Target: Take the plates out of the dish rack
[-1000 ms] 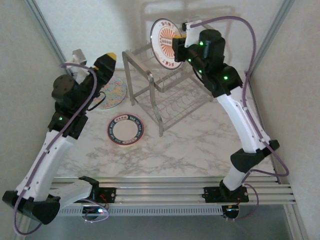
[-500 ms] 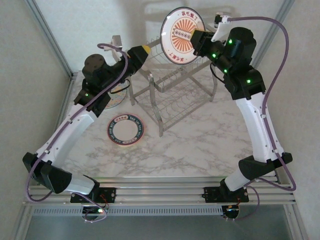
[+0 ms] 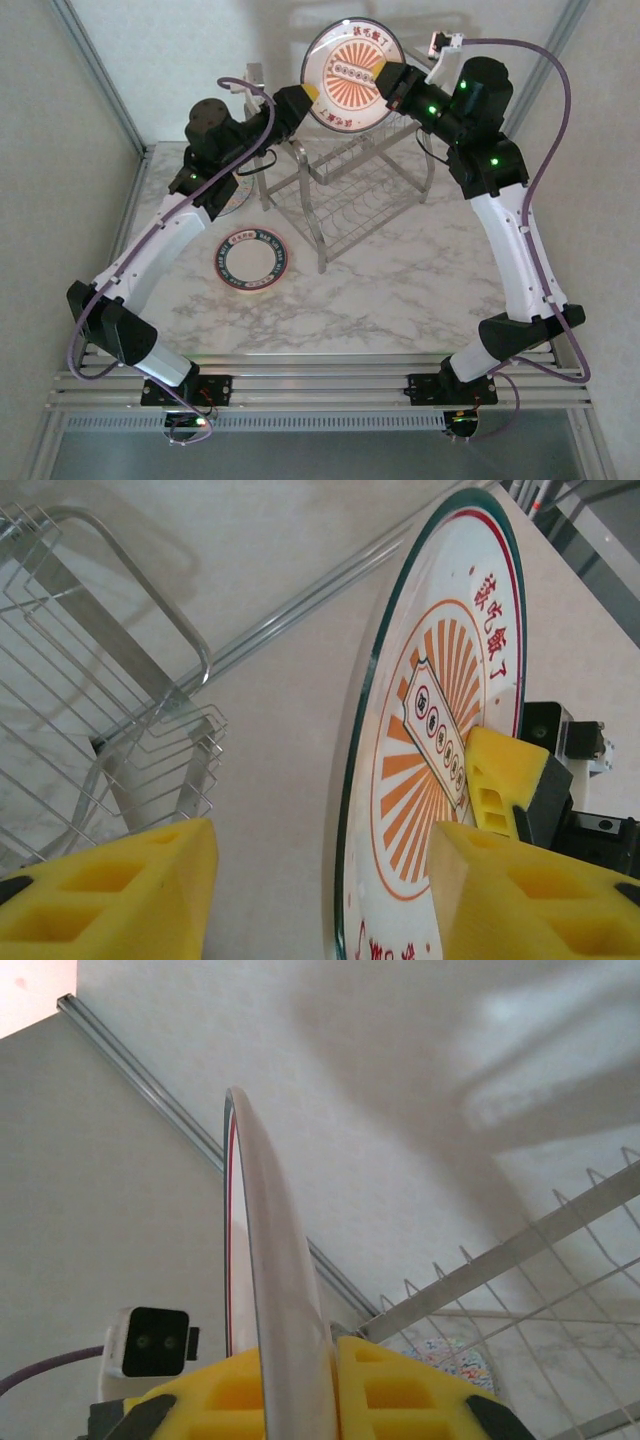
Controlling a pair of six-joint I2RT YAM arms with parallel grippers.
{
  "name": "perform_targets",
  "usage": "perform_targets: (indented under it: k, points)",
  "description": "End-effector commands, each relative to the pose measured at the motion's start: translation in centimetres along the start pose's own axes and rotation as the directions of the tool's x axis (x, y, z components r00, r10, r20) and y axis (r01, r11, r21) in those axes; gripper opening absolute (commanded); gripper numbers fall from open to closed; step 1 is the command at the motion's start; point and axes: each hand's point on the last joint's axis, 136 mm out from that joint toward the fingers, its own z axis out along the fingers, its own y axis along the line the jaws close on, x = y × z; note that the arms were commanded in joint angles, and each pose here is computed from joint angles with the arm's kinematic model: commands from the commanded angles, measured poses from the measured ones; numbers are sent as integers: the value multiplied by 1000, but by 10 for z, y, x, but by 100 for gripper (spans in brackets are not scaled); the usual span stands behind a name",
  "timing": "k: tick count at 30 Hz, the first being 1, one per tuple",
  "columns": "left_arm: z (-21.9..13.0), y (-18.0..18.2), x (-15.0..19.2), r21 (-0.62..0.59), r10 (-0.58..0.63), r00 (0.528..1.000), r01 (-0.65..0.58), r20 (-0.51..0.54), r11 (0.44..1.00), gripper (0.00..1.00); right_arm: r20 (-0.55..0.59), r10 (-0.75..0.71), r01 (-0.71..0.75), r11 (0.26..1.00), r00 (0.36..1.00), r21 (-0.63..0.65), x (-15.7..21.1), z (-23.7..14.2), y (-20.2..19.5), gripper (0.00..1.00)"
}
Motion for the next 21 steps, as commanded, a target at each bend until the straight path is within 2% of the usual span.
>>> perform_targets:
  k: [1, 5, 9, 14, 16, 18, 21]
  points:
    - [2, -31, -4, 92, 23, 1000, -23, 2, 996, 53, 34, 21, -18, 994, 999, -106, -14, -8, 26, 0]
    - [4, -32, -2, 97, 10, 1000, -10, 1, 995, 38, 2, 48, -48, 994, 999, -99, -5, -3, 20, 0]
    - [2, -29, -2, 83, -7, 1000, 7, 8, 997, 2, -3, 47, -47, 994, 999, -94, -2, -4, 17, 0]
    - [0, -31, -4, 97, -22, 1000, 20, 21, 995, 0, -25, 40, -42, 996, 999, -84, 3, -4, 15, 0]
    - [-3, -35, -6, 111, -22, 999, 19, 32, 994, 0, -26, 37, -39, 996, 999, -77, 4, -5, 14, 10]
    - [-5, -41, -8, 133, -23, 999, 17, 43, 991, 0, -23, 30, -31, 996, 999, -79, 4, -7, 14, 30]
    - [-8, -49, -13, 159, -26, 998, 17, 57, 987, 0, -15, 7, -8, 997, 1000, -77, 2, -11, 16, 50]
